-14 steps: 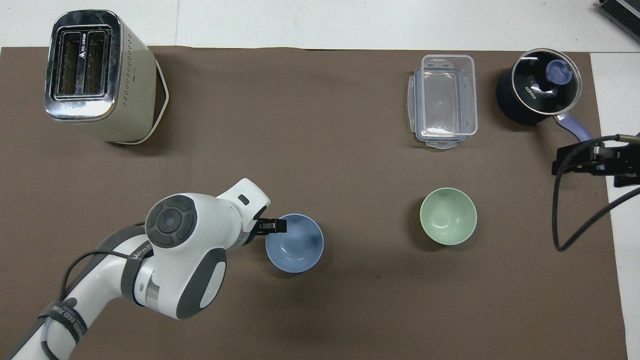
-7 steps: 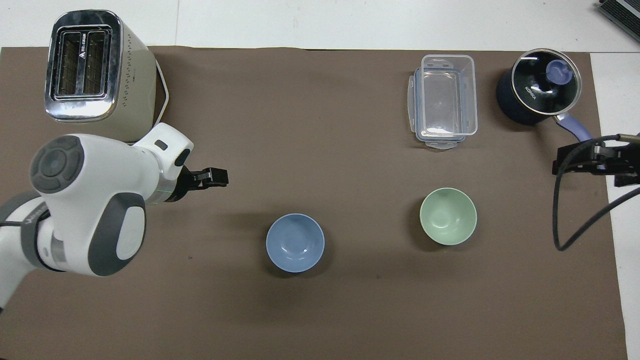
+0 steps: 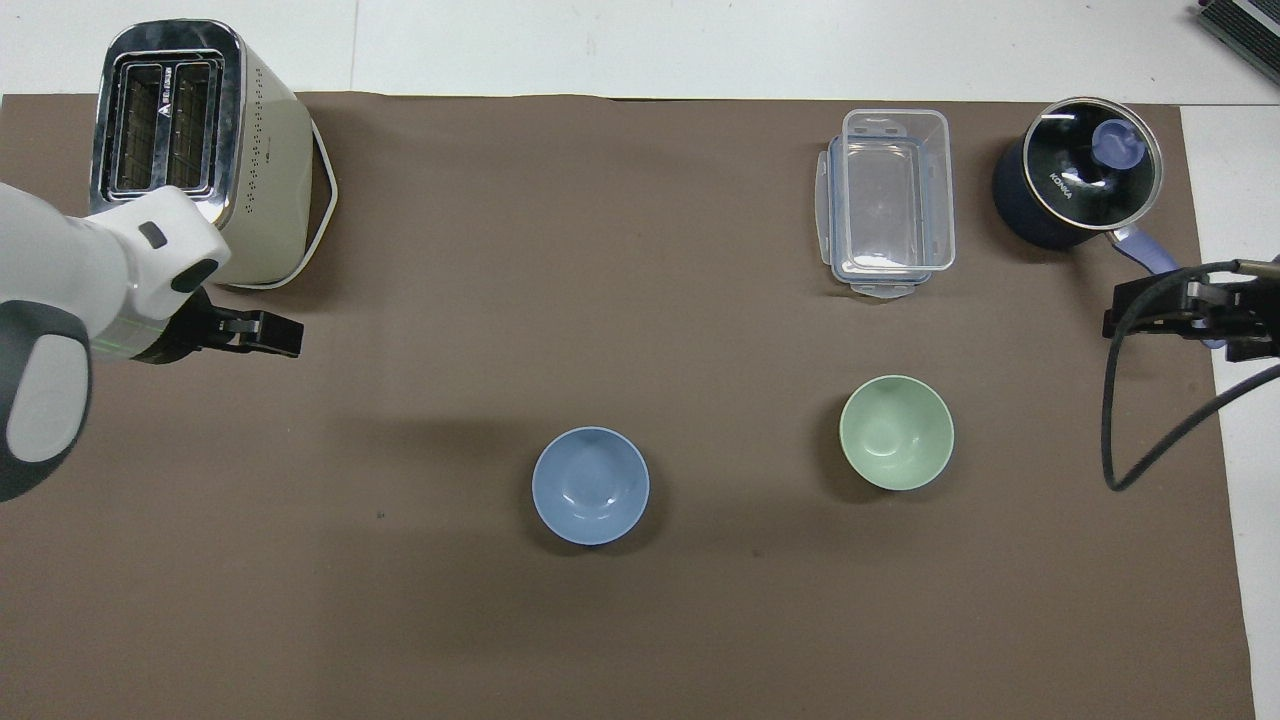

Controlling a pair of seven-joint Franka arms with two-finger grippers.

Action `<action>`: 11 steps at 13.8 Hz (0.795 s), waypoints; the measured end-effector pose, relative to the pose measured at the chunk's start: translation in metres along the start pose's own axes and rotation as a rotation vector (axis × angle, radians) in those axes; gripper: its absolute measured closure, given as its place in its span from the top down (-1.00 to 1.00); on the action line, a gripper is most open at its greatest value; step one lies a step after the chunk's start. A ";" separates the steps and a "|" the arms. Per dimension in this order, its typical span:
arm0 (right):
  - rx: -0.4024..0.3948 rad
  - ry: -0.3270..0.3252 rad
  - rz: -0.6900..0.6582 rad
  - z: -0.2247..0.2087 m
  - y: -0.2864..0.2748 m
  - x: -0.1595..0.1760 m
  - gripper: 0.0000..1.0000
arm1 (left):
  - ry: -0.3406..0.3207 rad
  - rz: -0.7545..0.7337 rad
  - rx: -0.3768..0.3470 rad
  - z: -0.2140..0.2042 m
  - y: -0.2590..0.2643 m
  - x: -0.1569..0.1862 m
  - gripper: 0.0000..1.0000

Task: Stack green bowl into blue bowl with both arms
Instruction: 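Release the blue bowl with the left gripper while the right gripper starts reaching, then reach the right gripper to the green bowl rim and grasp it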

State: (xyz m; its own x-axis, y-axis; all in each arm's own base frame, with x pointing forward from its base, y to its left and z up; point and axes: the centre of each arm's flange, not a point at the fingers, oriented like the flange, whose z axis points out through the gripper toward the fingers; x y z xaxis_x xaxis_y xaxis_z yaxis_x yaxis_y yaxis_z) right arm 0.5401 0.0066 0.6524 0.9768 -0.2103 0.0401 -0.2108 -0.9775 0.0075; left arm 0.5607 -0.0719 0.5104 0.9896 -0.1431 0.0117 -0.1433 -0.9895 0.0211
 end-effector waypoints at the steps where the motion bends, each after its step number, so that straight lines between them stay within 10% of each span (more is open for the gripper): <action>1: 0.005 0.003 0.000 0.001 -0.001 0.001 1.00 | -0.003 0.001 0.002 -0.010 -0.009 0.000 1.00; 11: 0.012 0.008 -0.032 0.087 -0.006 0.018 1.00 | -0.027 0.011 0.049 -0.068 -0.018 -0.003 1.00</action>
State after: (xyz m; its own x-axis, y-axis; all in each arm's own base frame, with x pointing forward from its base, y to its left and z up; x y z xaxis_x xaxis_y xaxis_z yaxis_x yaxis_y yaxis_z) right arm 0.5621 0.0070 0.5663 0.9828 -0.1785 0.0477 -0.1786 -0.9839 -0.0034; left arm 0.5594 -0.0519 0.5776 0.9880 -0.1537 -0.0150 -0.1541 -0.9877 -0.0275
